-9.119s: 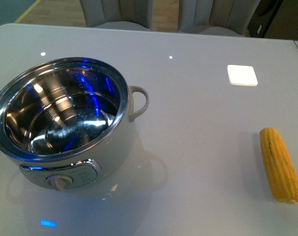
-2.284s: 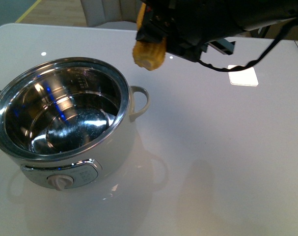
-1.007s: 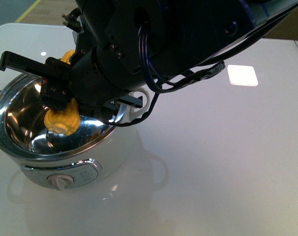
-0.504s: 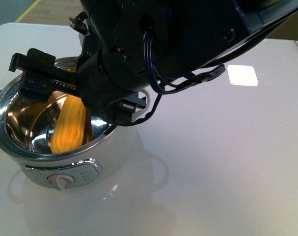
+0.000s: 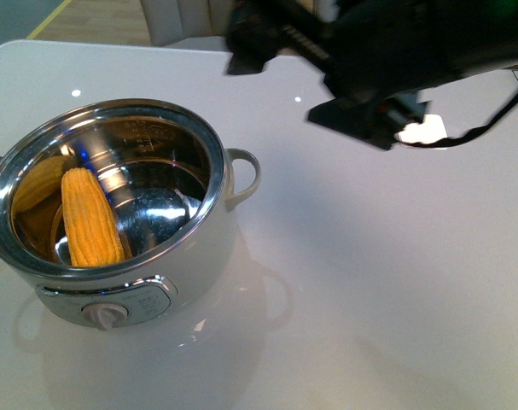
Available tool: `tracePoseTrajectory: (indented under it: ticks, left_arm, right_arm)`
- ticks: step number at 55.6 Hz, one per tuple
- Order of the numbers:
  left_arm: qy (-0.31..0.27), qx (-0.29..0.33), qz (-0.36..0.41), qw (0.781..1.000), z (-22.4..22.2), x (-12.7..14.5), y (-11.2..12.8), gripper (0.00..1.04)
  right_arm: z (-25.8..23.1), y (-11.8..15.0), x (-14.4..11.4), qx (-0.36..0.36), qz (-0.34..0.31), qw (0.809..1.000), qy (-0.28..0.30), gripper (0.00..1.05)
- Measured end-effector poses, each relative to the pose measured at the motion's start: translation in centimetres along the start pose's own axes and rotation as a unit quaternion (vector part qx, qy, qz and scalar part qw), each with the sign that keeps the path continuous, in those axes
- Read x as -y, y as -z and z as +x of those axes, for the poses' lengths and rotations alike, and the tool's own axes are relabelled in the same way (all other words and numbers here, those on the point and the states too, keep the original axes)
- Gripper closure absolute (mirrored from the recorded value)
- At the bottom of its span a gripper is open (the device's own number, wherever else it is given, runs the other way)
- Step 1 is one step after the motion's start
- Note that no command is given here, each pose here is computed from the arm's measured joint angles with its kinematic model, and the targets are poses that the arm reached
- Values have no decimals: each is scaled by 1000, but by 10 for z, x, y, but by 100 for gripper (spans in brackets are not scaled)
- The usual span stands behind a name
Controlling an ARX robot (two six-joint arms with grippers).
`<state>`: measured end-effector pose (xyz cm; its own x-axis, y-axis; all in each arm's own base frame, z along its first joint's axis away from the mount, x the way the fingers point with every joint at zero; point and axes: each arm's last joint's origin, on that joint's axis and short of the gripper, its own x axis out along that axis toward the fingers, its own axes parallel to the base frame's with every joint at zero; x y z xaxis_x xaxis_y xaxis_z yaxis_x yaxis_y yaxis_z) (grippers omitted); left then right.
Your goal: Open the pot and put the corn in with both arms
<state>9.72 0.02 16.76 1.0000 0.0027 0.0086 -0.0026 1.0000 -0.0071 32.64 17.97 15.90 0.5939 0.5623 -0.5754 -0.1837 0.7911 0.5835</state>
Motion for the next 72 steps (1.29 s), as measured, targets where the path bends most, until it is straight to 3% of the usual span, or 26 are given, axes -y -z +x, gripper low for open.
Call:
tracePoseTrajectory:
  ticks: [7,14,28,45,72]
  left_arm:
    - [0,0,0,1000,0,0,0,7]
    - [0,0,0,1000,0,0,0,7]
    - [0,0,0,1000,0,0,0,7]
    - [0,0,0,1000,0,0,0,7]
    - [0,0,0,1000,0,0,0,7]
  right_arm:
    - [-48,-13,26,84,-18,993,79,9]
    - [-93,-5,43,127,-50,981,140,9]
    - [-165,14,49,196,-94,949,230,9]
    - [-200,40,56,228,-96,926,286,9]
    - [-219,78,55,227,-78,911,335,9]
